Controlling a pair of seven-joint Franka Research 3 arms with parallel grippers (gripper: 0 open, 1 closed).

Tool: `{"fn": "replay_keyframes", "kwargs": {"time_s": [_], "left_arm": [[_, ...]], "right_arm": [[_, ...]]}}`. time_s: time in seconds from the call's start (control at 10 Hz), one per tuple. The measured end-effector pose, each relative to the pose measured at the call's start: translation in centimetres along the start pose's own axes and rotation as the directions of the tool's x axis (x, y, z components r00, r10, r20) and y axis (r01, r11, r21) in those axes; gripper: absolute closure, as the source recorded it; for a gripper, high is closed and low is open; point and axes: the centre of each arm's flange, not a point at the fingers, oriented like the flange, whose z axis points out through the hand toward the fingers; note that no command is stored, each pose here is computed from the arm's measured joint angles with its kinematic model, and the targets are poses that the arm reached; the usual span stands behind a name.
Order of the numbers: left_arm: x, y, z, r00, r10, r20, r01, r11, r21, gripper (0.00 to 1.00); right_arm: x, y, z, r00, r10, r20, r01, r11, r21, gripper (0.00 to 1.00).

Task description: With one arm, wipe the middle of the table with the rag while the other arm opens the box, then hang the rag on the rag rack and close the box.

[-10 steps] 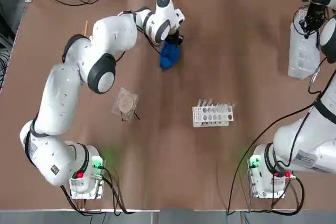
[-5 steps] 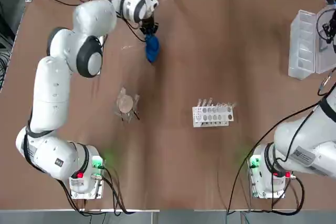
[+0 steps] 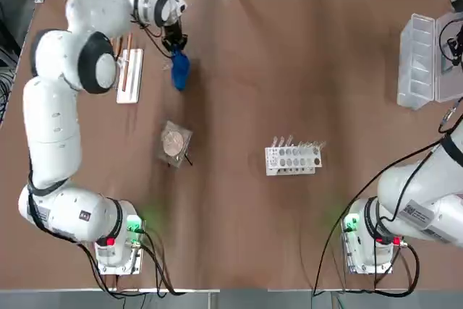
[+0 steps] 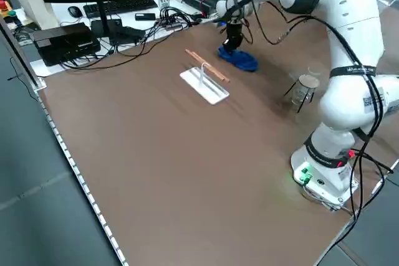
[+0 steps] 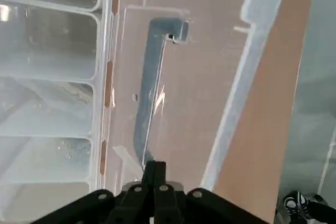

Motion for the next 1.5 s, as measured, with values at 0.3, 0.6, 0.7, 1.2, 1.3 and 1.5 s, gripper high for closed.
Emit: {"fn": "replay_keyframes", "kwargs": {"time_s": [0.3, 0.6, 0.7, 1.2, 1.3, 1.5], "left_arm": [[-2.0, -2.4, -0.9, 0.999, 0.030, 0.023, -0.030, 0.999, 0.012, 0.87], [-2.0, -3.0, -9.1, 0.997, 0.022, -0.071, -0.022, 1.000, -0.006, 0.87], [-2.4, -4.6, -12.9, 0.995, 0.017, -0.095, -0.017, 1.000, -0.007, 0.87], [-3.4, -17.4, -19.5, 0.998, 0.026, -0.049, -0.026, 1.000, 0.001, 0.87], [-3.9, -19.0, -20.1, 0.999, 0.022, -0.030, -0.022, 1.000, 0.004, 0.87], [-5.3, -21.2, -23.0, 0.999, 0.030, -0.020, -0.030, 0.999, 0.021, 0.87]], "right_arm": [[0.1, 0.5, 1.4, 1.000, 0.001, 0.004, -0.001, 1.000, 0.002, 0.99], [0.6, 0.0, 1.8, 1.000, -0.022, 0.006, 0.022, 1.000, 0.006, 0.99], [0.8, -1.0, 1.4, 0.999, -0.036, 0.022, 0.036, 0.999, 0.015, 0.99], [2.2, -9.7, -13.2, 0.992, -0.125, -0.024, 0.127, 0.987, 0.095, 0.56], [2.1, -12.0, -15.5, 0.987, -0.153, -0.051, 0.158, 0.983, 0.096, 0.40], [1.1, -17.3, -20.6, 0.977, -0.183, -0.109, 0.196, 0.973, 0.120, 0.11]]}}
